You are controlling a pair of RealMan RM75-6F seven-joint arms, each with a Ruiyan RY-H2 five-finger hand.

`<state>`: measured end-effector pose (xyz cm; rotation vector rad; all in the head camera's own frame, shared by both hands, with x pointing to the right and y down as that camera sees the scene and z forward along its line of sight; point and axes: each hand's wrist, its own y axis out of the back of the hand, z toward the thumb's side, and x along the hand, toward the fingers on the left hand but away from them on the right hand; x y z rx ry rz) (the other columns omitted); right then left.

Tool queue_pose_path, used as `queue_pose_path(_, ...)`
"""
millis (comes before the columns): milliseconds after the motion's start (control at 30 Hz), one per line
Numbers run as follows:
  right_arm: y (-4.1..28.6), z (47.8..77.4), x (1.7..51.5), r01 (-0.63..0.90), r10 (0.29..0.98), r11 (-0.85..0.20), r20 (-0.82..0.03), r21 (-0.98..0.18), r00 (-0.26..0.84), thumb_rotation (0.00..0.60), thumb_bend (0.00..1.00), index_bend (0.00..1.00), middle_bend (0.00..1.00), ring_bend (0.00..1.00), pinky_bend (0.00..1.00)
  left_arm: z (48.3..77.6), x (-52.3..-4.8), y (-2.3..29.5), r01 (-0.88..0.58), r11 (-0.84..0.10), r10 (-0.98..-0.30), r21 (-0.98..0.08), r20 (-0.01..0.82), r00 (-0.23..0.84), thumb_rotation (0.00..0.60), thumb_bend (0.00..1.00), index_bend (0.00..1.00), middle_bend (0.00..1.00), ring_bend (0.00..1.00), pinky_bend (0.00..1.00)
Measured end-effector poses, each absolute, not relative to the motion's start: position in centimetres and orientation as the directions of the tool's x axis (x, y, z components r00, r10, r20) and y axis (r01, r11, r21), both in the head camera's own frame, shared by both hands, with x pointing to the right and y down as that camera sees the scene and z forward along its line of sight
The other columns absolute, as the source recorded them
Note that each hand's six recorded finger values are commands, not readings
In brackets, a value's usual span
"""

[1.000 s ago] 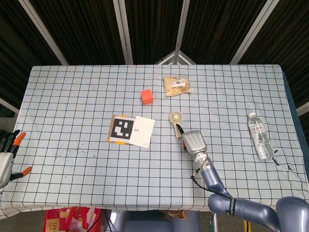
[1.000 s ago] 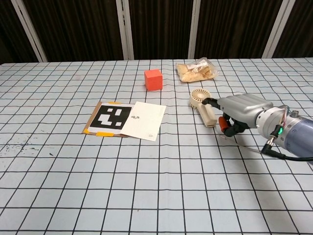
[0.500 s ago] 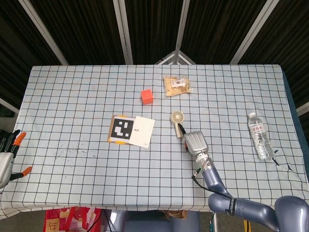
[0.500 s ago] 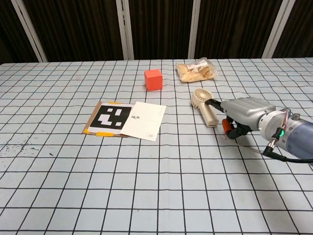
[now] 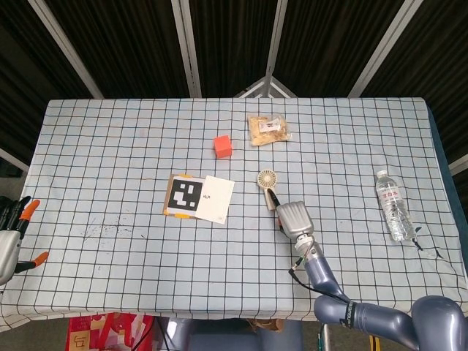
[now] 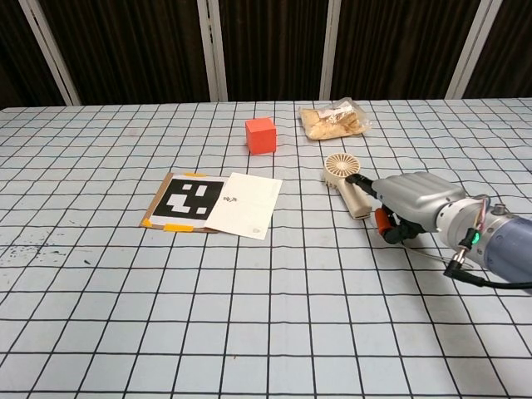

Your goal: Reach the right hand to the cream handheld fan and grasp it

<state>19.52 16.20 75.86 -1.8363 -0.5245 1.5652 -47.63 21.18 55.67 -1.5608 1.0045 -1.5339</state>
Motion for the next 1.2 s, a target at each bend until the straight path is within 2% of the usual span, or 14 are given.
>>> queue_pose_path(167, 15.6, 75.5, 19.4, -0.062, 0.685, -0.707, -0.704, -0.705, 0.19, 0.6, 0.84, 0.0, 0.8, 0.9, 0.96, 55.7, -47.7, 21.1, -0.053, -0.441, -0.897, -0.896, 0.442, -0.016, 0.6, 0.09, 0.0, 0.0, 0.0, 0.0)
queue_pose_path(367, 14.5, 74.2, 19.0, 0.014, 0.72, -0.681, -0.666, -0.732, 0.197, 0.6, 0.73, 0.0, 0.67, 0.73, 0.85, 55.7, -47.6, 21.1, -0.052, -0.439, -0.898, -0.897, 0.44, -0.014, 0.6, 0.09, 0.0, 0.0, 0.0, 0.0)
queue_pose_path(467, 13.6, 72.9, 18.4, 0.068, 0.762, -0.635, -0.609, -0.769, 0.221, 0.6, 0.7, 0.0, 0.56, 0.61, 0.79, 55.6, -47.6, 21.1, -0.052, -0.436, -0.899, -0.898, 0.437, -0.013, 0.6, 0.09, 0.0, 0.0, 0.0, 0.0)
queue_pose_path(500, 13.3, 72.4, 18.3, 0.09, 0.777, -0.616, -0.586, -0.782, 0.231, 0.6, 0.68, 0.0, 0.5, 0.53, 0.77, 55.6, -47.6, 21.1, -0.052, -0.435, -0.9, -0.899, 0.436, -0.013, 0.6, 0.09, 0.0, 0.0, 0.0, 0.0)
queue_pose_path(567, 12.6, 70.9, 17.9, 0.145, 0.813, -0.566, -0.521, -0.811, 0.259, 0.6, 0.64, 0.0, 0.38, 0.36, 0.65, 55.6, -47.6, 21.1, -0.053, -0.433, -0.901, -0.9, 0.435, -0.013, 0.6, 0.09, 0.0, 0.0, 0.0, 0.0)
queue_pose_path(633, 12.1, 69.2, 17.6, 0.204, 0.844, -0.515, -0.45, -0.832, 0.293, 0.6, 0.59, 0.0, 0.24, 0.18, 0.5, 55.5, -47.6, 21.1, -0.052, -0.43, -0.902, -0.901, 0.432, -0.012, 0.6, 0.09, 0.0, 0.0, 0.0, 0.0)
queue_pose_path(733, 12.1, 66.7, 17.7, 0.283, 0.864, -0.468, -0.367, -0.837, 0.344, 0.6, 0.53, 0.0, 0.11, 0.05, 0.35, 55.4, -47.6, 21.1, -0.052, -0.426, -0.904, -0.903, 0.427, -0.009, 0.6, 0.09, 0.0, 0.0, 0.0, 0.0)
queue_pose_path(833, 12.8, 64.9, 19.5, 0.296, 0.864, -0.457, -0.341, -0.838, 0.37, 0.6, 0.49, 0.0, 0.03, 0.0, 0.24, 55.4, -47.6, 21.2, -0.047, -0.422, -0.906, -0.905, 0.423, -0.005, 0.6, 0.09, 0.0, 0.0, 0.0, 0.0)
queue_pose_path(967, 14.9, 63.3, 23.5, 0.194, 0.853, -0.457, -0.365, -0.868, 0.374, 0.6, 0.43, 0.0, 0.0, 0.0, 0.16, 55.3, -47.6, 21.3, -0.03, -0.419, -0.908, -0.907, 0.42, -0.002, 0.6, 0.09, 0.0, 0.0, 0.0, 0.0)
queue_pose_path(1200, 20.4, 59.9, 31.4, -0.059, 0.844, -0.433, -0.427, -0.9, 0.323, 0.6, 0.4, 0.0, 0.0, 0.0, 0.11, 55.3, -47.5, 21.5, -0.011, -0.421, -0.907, -0.907, 0.421, 0.007, 0.6, 0.09, 0.0, 0.0, 0.0, 0.0)
